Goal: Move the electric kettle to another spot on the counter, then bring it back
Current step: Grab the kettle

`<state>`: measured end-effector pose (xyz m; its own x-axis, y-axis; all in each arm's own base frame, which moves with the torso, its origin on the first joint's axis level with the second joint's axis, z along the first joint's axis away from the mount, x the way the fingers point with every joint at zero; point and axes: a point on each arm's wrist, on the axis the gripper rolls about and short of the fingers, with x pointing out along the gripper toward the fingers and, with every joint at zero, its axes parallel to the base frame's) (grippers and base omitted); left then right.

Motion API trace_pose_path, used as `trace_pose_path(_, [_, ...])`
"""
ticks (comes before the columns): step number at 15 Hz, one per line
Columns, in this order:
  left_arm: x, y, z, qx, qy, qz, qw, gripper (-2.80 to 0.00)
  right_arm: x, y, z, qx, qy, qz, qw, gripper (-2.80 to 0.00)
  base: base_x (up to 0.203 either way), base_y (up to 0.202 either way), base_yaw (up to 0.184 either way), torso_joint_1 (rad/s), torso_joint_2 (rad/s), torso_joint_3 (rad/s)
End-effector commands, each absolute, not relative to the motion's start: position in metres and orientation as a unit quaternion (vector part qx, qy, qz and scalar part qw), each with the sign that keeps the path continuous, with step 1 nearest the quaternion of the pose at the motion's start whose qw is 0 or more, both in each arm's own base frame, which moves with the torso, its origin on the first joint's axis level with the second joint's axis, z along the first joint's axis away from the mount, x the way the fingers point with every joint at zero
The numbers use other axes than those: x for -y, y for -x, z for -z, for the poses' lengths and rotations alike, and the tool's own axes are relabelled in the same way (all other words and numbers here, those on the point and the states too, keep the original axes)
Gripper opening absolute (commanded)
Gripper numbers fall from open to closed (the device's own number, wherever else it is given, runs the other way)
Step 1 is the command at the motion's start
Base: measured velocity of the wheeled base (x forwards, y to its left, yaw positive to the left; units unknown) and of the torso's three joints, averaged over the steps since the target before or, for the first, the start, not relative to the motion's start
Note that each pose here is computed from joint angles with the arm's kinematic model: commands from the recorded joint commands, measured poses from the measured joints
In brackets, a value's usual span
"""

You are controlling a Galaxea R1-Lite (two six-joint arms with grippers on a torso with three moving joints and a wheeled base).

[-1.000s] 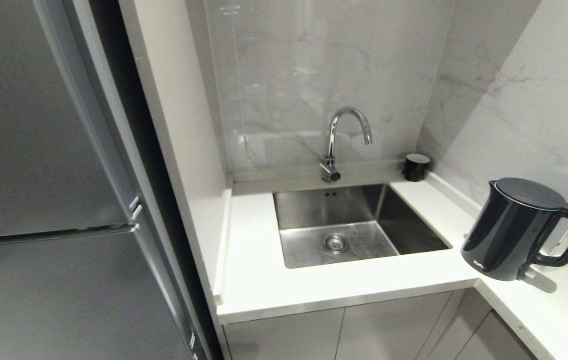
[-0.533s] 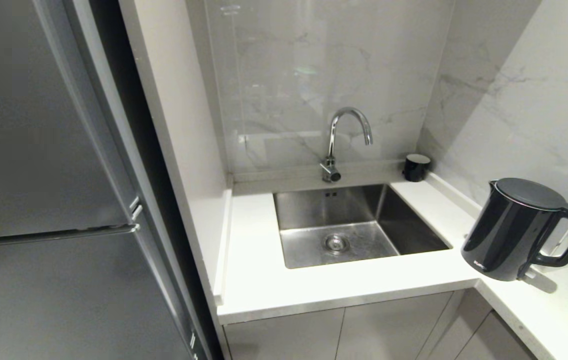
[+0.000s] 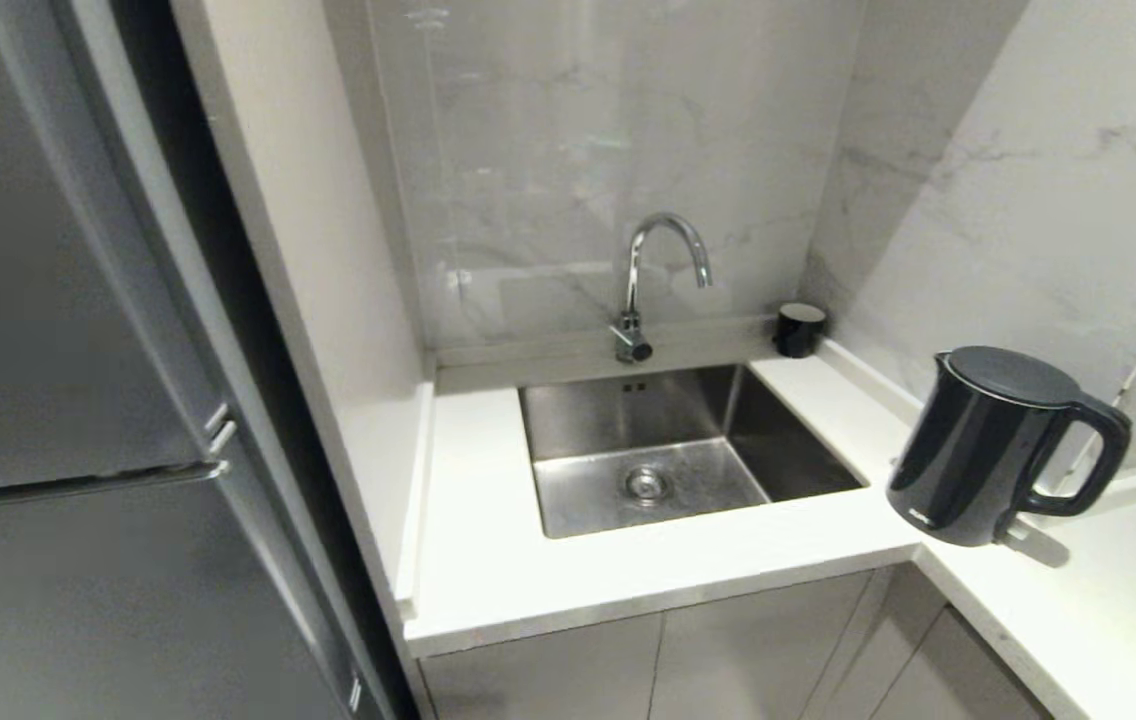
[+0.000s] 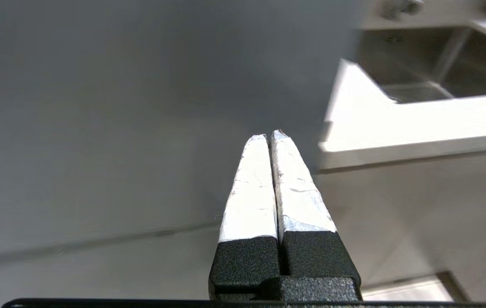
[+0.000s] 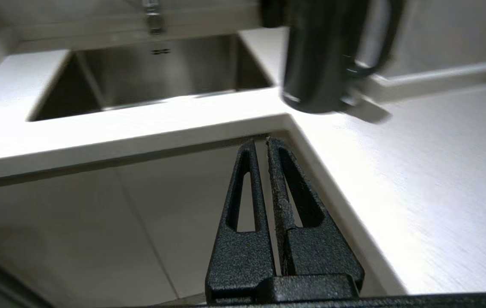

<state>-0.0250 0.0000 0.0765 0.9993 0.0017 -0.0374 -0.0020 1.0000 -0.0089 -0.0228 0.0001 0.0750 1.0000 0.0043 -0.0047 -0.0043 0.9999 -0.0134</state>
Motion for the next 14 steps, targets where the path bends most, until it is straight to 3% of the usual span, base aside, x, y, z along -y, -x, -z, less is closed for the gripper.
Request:
trace_pose_path(1, [0.0000,0.0250,-0.0765,-0.018,0.005,-0.001,1.000,-2.80,-0.0001,0.0228,-0.0750,-0.002,0.007,-0.002,1.000,-2.80,0.003,0.011,-0.166,0.012,0.00,0.002])
trace_pose_path(14, [0.0000,0.0250,-0.0765,-0.018,0.005,-0.002,1.000,-2.80,-0.0001,0.0228,-0.0750,-0.002,0.007,-0.002,1.000,-2.80,0.002,0.009,-0.176,0.002,0.00,0.003])
